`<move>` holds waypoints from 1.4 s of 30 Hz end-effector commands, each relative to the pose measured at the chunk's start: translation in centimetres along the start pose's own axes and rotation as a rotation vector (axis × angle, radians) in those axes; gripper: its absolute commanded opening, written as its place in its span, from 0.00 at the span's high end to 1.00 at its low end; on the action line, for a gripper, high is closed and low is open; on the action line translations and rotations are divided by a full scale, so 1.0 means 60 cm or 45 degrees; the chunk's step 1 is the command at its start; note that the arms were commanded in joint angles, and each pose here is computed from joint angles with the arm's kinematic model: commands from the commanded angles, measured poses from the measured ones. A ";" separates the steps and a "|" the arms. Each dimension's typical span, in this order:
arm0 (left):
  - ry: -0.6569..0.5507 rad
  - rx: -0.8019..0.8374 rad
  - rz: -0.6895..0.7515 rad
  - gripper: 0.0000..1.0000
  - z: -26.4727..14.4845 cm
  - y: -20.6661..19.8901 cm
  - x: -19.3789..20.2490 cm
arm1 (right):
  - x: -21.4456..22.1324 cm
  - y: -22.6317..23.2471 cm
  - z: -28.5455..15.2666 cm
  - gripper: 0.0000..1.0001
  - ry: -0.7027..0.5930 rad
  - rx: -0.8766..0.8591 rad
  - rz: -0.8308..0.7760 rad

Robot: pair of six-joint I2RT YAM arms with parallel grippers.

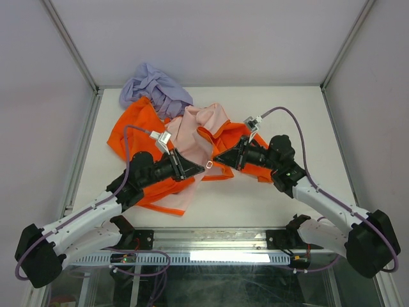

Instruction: Zip up the jacket

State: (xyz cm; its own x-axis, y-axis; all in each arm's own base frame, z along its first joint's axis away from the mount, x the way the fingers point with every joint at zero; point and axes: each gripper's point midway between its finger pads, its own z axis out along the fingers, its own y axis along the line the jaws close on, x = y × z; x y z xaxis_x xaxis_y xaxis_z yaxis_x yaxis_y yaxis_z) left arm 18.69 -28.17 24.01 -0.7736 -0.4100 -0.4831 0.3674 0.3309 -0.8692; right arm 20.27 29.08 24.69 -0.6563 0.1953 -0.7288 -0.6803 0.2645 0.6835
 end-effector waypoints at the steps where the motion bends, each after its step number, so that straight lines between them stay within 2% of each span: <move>1: 0.235 -0.178 0.036 0.85 -0.019 0.059 0.059 | -0.055 0.021 -0.015 1.00 -0.131 -0.035 -0.156; 5: 0.223 -0.322 0.071 0.67 -0.037 0.087 0.055 | -0.055 0.023 -0.015 1.00 -0.106 -0.059 -0.185; 8: 0.161 -0.321 0.141 0.51 -0.045 0.071 0.032 | -0.057 0.026 -0.015 1.00 -0.096 -0.074 -0.220; 13: 0.092 -0.262 0.266 0.40 -0.027 0.025 -0.010 | -0.060 0.014 -0.009 1.00 -0.084 -0.025 -0.203; 16: 0.019 -0.278 0.424 0.38 -0.010 0.006 -0.042 | -0.064 -0.001 -0.004 1.00 -0.073 0.037 -0.141; 22: -0.170 -0.357 0.881 0.36 0.005 -0.024 -0.098 | -0.072 -0.038 0.006 1.00 -0.013 0.243 0.034; 27: -0.217 -0.306 1.233 0.37 0.022 -0.032 -0.094 | -0.074 -0.044 0.006 1.00 0.015 0.321 0.126; 34: -0.347 -0.179 1.756 0.40 0.030 -0.041 -0.077 | -0.080 -0.032 0.009 1.00 0.013 0.306 0.172; 42: -0.367 -0.204 2.014 0.40 0.073 -0.032 -0.080 | -0.085 -0.026 0.015 1.00 0.008 0.299 0.167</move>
State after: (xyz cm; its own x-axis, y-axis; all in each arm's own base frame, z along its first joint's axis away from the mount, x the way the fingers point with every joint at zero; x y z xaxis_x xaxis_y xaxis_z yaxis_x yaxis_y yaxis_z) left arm 22.82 -29.83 22.95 0.2463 0.3064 -0.9195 0.6979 0.6022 0.3876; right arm 24.32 27.85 23.97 -0.7794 0.2010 -0.5935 -0.4457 0.4878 0.7506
